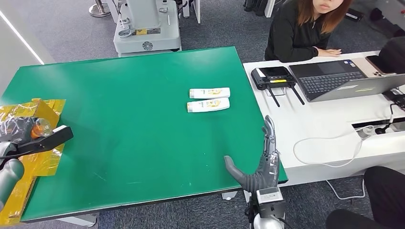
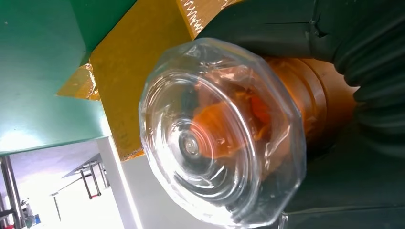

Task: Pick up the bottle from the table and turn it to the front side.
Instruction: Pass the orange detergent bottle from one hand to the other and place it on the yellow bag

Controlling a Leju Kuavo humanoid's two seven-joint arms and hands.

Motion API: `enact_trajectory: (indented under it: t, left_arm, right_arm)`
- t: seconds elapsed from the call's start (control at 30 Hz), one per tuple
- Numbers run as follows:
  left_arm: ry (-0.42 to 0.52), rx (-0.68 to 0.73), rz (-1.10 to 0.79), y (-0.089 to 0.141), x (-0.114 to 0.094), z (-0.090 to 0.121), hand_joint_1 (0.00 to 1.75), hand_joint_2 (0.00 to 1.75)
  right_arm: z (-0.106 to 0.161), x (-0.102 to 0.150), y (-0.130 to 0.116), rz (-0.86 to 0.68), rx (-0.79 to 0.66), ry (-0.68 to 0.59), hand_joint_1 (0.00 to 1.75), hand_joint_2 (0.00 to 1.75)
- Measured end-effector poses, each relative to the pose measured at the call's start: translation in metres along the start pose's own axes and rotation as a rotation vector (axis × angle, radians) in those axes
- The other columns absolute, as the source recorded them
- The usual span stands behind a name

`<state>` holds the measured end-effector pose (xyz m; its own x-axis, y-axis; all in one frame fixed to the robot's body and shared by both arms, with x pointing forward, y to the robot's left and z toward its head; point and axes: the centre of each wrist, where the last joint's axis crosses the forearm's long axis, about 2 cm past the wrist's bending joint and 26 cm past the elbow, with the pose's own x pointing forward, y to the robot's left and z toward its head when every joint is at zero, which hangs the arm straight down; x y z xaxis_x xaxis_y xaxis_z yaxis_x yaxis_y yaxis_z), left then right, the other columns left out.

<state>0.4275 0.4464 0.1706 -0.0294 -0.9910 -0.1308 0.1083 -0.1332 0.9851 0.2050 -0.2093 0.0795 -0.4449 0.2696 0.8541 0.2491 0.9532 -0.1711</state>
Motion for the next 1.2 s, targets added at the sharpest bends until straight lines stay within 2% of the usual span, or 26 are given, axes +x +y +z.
enact_trajectory:
  t: [0.17,0.33,0.5,0.63,0.8,1.07,1.1,1.2]
  left_arm:
    - [-0.015,0.013,0.026,-0.005,-0.001,0.003,1.75,1.75]
    - [-0.087,0.035,0.085,-0.014,-0.002,0.008,1.75,1.75]
    - [-0.184,0.036,0.216,-0.045,-0.002,0.025,1.75,1.75]
    - [-0.226,0.101,0.366,-0.049,-0.005,0.029,1.75,1.75]
    - [-0.222,0.163,0.456,-0.052,-0.013,0.035,1.75,1.75]
    - [-0.197,0.155,0.382,-0.058,-0.015,0.04,1.75,1.75]
    - [-0.198,0.153,0.373,-0.059,-0.014,0.041,1.45,1.75]
    - [-0.199,0.138,0.346,-0.062,-0.012,0.042,0.14,1.75]
  right_arm:
    - [-0.002,0.0,0.0,0.0,0.005,-0.005,0.0,1.75]
    - [-0.003,0.0,0.001,0.002,0.02,-0.01,0.0,1.75]
    - [-0.003,-0.001,0.001,0.001,0.025,-0.009,0.0,1.75]
    - [-0.003,-0.002,0.001,0.002,0.028,-0.008,0.0,1.75]
    - [-0.003,-0.005,0.002,0.002,0.034,-0.002,0.0,1.75]
    - [-0.001,-0.007,0.002,0.009,0.037,0.008,0.0,1.75]
    - [-0.001,-0.007,0.002,0.009,0.038,0.009,0.0,1.75]
    - [-0.001,-0.008,0.002,0.011,0.038,0.011,0.0,1.75]
